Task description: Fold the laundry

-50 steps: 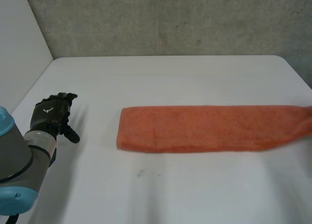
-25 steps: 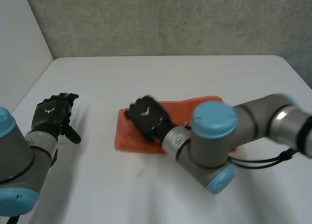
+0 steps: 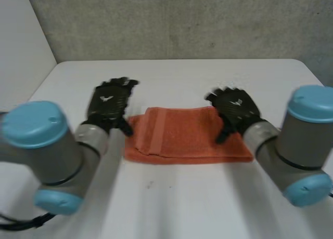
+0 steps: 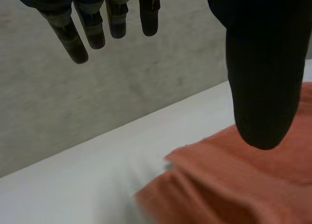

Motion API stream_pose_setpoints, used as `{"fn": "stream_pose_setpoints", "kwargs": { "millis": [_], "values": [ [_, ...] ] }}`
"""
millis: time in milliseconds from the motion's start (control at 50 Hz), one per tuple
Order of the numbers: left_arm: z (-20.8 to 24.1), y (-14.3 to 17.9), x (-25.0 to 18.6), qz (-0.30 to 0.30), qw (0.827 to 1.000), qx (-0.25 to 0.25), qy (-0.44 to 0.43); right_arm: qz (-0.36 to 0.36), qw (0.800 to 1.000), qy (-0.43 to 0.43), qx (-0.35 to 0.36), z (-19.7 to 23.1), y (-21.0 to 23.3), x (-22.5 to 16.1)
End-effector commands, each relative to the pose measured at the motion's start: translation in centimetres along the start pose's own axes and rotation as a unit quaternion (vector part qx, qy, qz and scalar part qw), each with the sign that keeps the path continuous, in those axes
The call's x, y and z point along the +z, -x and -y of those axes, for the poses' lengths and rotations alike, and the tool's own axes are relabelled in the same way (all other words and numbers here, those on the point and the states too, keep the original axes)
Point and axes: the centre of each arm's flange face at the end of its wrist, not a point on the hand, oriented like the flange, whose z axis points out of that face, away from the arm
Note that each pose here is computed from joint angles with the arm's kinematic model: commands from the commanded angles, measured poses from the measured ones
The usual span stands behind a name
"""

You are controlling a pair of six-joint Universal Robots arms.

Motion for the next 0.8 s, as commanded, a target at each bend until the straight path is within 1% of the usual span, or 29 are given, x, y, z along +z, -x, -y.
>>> {"fn": "stream_pose_setpoints", "kwargs": {
  "millis": [20,80,180,260,320,360,380,420,440,460,480,520,540,580,600,640,660,700,720,740,760,800],
  "values": [
    [-2.5,-2.8,3.0,-0.031,0.999,0.005,0.013,-0.015,0.998,0.057,0.02,-4.4,-3.0,-1.1],
    [-3.5,-2.9,3.3,-0.031,0.999,0.009,0.025,-0.016,0.998,0.059,0.024,-5.2,-3.7,-0.9],
    [-3.9,-2.6,2.8,-0.027,0.999,0.009,0.036,-0.019,0.998,0.065,0.012,-6.4,-4.0,-0.3],
    [-3.3,-2.2,2.0,-0.021,0.999,0.007,0.039,-0.031,0.996,0.082,-0.004,-7.6,-5.4,0.3],
    [-2.4,-1.5,0.9,-0.01,0.999,0.007,0.036,-0.038,0.996,0.083,-0.015,-7.7,-5.9,0.4],
    [-1.5,-0.7,-0.2,0.001,0.999,0.005,0.033,-0.045,0.996,0.072,-0.042,-7.1,-6.4,0.7],
    [-1.5,-0.7,-0.2,0.002,0.999,0.005,0.033,-0.045,0.996,0.072,-0.042,-7.1,-6.4,0.7],
    [-1.0,-0.2,-0.8,0.011,0.999,0.004,0.031,-0.058,0.995,0.047,-0.07,-5.4,-7.1,1.4],
    [-0.7,0.1,-1.4,0.018,0.999,0.003,0.03,-0.058,0.995,0.047,-0.07,-5.4,-7.1,1.4],
    [-0.4,0.4,-1.9,0.023,0.999,0.002,0.029,-0.055,0.995,0.028,-0.083,-4.0,-6.7,1.8],
    [-0.4,0.4,-1.9,0.023,0.999,0.002,0.029,-0.054,0.995,0.027,-0.083,-4.0,-6.7,1.8],
    [-0.4,0.9,-2.8,0.039,0.999,0.001,0.034,-0.014,0.993,-0.039,-0.106,0.4,-2.4,2.2],
    [-0.4,0.9,-2.8,0.039,0.999,0.001,0.034,-0.014,0.993,-0.039,-0.107,0.4,-2.4,2.2],
    [-0.5,1.7,-3.4,0.064,0.997,0.001,0.038,0.042,0.988,-0.088,-0.116,3.7,2.9,2.2],
    [-0.5,1.7,-3.4,0.064,0.997,0.001,0.038,0.043,0.988,-0.088,-0.116,3.7,3.0,2.2],
    [-0.2,2.4,-3.6,0.086,0.996,0.001,0.036,0.114,0.981,-0.098,-0.124,3.8,8.4,2.0],
    [-0.2,2.4,-3.6,0.086,0.996,0.001,0.036,0.114,0.981,-0.098,-0.124,3.8,8.4,2.0],
    [-0.1,2.5,-3.8,0.09,0.995,0.0,0.035,0.18,0.969,-0.102,-0.133,3.1,13.8,1.1],
    [0.0,2.6,-3.8,0.093,0.995,0.0,0.034,0.18,0.969,-0.102,-0.133,3.1,13.8,1.0],
    [0.0,2.9,-3.8,0.096,0.995,-0.001,0.034,0.206,0.964,-0.098,-0.136,2.2,15.8,0.5],
    [0.0,2.9,-3.8,0.097,0.995,-0.001,0.034,0.206,0.964,-0.098,-0.136,2.2,15.8,0.5],
    [0.2,3.3,-3.6,0.102,0.994,-0.002,0.031,0.229,0.96,-0.072,-0.142,-0.2,17.9,0.3]
  ]
}}
